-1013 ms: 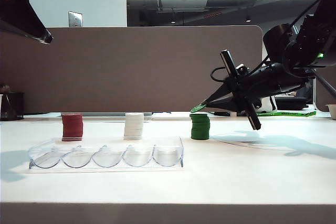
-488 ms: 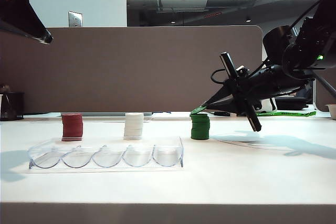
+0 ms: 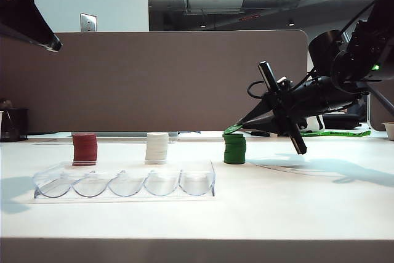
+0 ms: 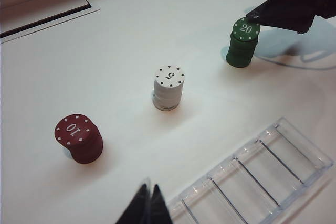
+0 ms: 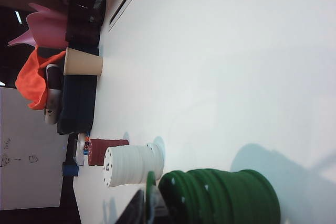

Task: Pick up the chip in the box and place it on the pile of chips with the same color.

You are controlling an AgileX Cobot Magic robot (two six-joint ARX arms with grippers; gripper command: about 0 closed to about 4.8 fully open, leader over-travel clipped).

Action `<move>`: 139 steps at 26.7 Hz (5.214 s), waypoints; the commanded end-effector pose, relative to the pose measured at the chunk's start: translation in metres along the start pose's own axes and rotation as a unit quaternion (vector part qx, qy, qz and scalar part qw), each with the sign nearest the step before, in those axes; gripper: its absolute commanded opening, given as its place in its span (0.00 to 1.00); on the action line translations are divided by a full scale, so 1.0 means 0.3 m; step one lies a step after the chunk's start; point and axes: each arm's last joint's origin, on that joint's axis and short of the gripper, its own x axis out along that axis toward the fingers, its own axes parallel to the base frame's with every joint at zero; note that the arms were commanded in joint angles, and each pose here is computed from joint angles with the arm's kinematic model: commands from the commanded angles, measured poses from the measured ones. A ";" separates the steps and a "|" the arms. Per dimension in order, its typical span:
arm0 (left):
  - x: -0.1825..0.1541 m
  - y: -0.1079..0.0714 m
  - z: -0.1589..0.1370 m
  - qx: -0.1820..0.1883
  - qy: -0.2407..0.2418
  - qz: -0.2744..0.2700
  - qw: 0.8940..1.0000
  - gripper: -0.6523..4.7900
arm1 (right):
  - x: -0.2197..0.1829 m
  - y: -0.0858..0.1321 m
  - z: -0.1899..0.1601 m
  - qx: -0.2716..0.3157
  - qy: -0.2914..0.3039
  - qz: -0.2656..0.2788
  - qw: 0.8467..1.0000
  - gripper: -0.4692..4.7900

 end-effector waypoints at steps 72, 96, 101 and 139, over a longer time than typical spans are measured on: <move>-0.434 -0.179 -0.143 -0.018 -0.194 0.068 0.979 0.11 | -0.861 0.175 -0.734 -0.464 -0.432 -0.254 0.730 0.08; -0.312 -0.141 -0.239 -0.004 -0.229 0.148 0.962 0.11 | -0.823 0.080 -0.738 -0.472 -0.428 -0.295 0.712 0.08; -0.251 -0.134 -0.296 -0.001 -0.237 0.143 0.961 0.11 | -0.822 0.078 -0.738 -0.462 -0.429 -0.289 0.720 0.08; -0.175 -0.054 -0.452 -0.019 -0.219 0.248 0.943 0.11 | -0.818 0.070 -0.740 -0.491 -0.405 -0.306 0.708 0.08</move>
